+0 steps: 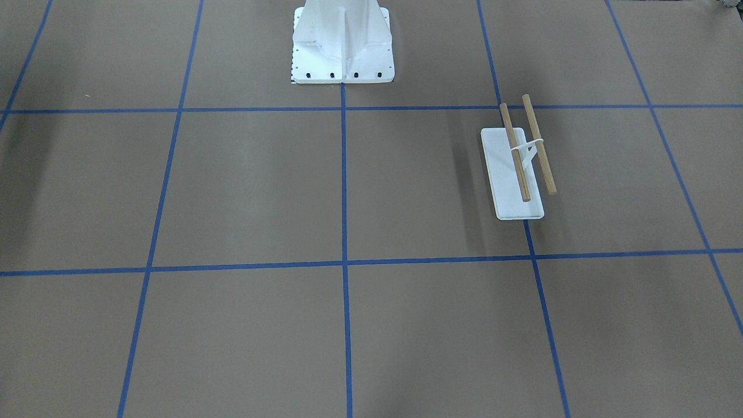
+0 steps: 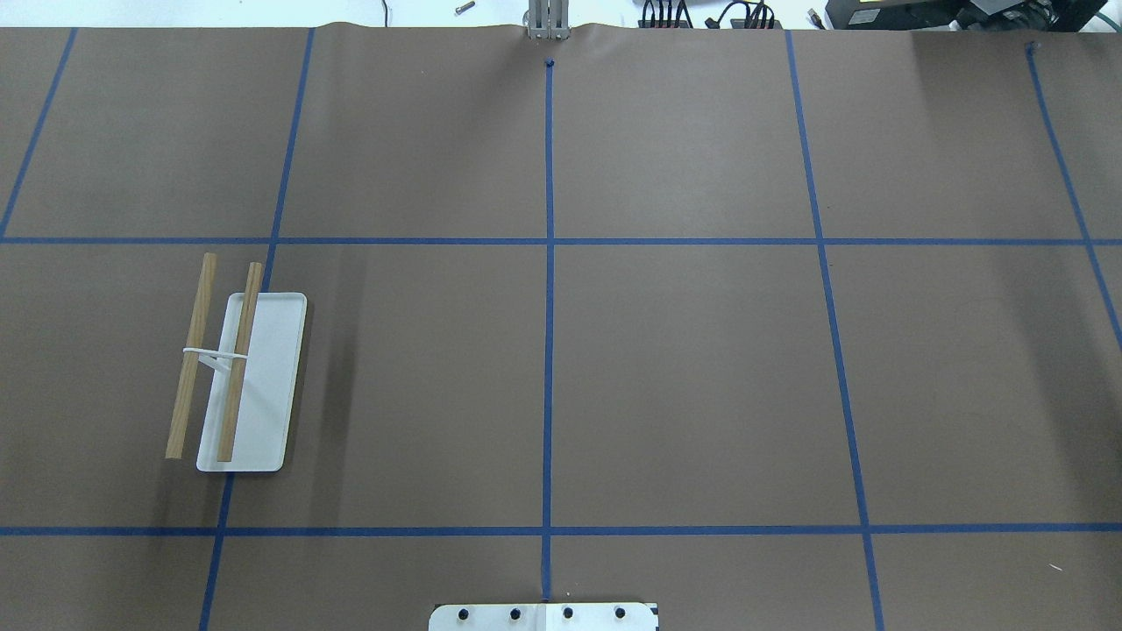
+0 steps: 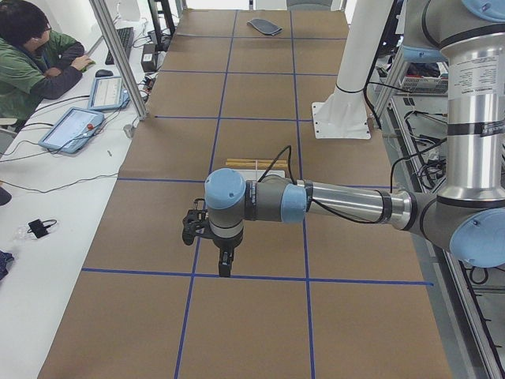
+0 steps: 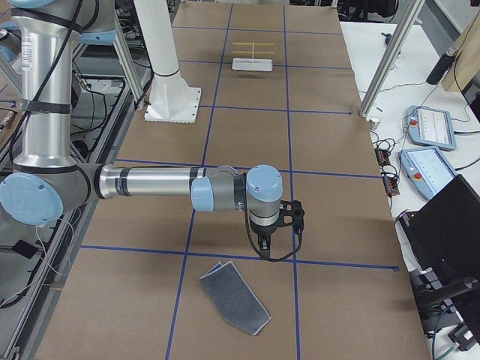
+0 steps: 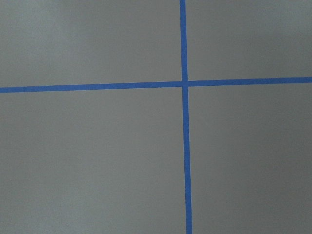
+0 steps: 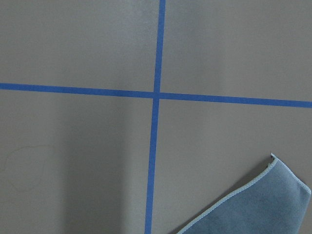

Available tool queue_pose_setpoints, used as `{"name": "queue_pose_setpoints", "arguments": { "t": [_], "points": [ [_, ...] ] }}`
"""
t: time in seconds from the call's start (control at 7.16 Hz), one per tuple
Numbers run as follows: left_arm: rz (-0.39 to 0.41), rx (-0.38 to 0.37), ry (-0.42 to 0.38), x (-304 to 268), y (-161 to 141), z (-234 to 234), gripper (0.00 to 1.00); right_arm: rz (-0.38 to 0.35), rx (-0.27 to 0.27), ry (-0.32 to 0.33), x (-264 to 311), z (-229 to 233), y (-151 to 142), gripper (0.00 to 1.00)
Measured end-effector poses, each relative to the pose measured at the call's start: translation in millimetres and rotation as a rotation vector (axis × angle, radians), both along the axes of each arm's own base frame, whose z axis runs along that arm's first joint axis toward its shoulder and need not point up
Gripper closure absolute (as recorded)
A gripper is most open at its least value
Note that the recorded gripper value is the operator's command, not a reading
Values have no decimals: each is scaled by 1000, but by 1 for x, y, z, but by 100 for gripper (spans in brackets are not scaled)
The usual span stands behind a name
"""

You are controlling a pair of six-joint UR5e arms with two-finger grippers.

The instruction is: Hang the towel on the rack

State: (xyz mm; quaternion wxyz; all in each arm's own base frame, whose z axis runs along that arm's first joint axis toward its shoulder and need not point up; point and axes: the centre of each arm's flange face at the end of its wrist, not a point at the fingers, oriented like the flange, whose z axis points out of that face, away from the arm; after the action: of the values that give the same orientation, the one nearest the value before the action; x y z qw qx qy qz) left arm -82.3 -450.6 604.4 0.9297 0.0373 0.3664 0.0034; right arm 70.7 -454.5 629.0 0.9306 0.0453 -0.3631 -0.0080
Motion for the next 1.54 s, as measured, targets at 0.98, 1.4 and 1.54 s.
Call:
{"name": "queue_pose_setpoints", "arguments": {
  "t": [0.98, 1.4, 1.54],
  "points": [
    [-2, 288, -10, 1, -29, -31, 2, -2, 81, -9, -6, -4, -3, 0],
    [2, 439, 4, 1, -47, -44, 2, -19, 226, -15, -7, 13, 24, 0],
    [3, 472, 7, 3, -46, -45, 2, -22, 228, -16, -8, 39, 40, 0]
  ]
}}
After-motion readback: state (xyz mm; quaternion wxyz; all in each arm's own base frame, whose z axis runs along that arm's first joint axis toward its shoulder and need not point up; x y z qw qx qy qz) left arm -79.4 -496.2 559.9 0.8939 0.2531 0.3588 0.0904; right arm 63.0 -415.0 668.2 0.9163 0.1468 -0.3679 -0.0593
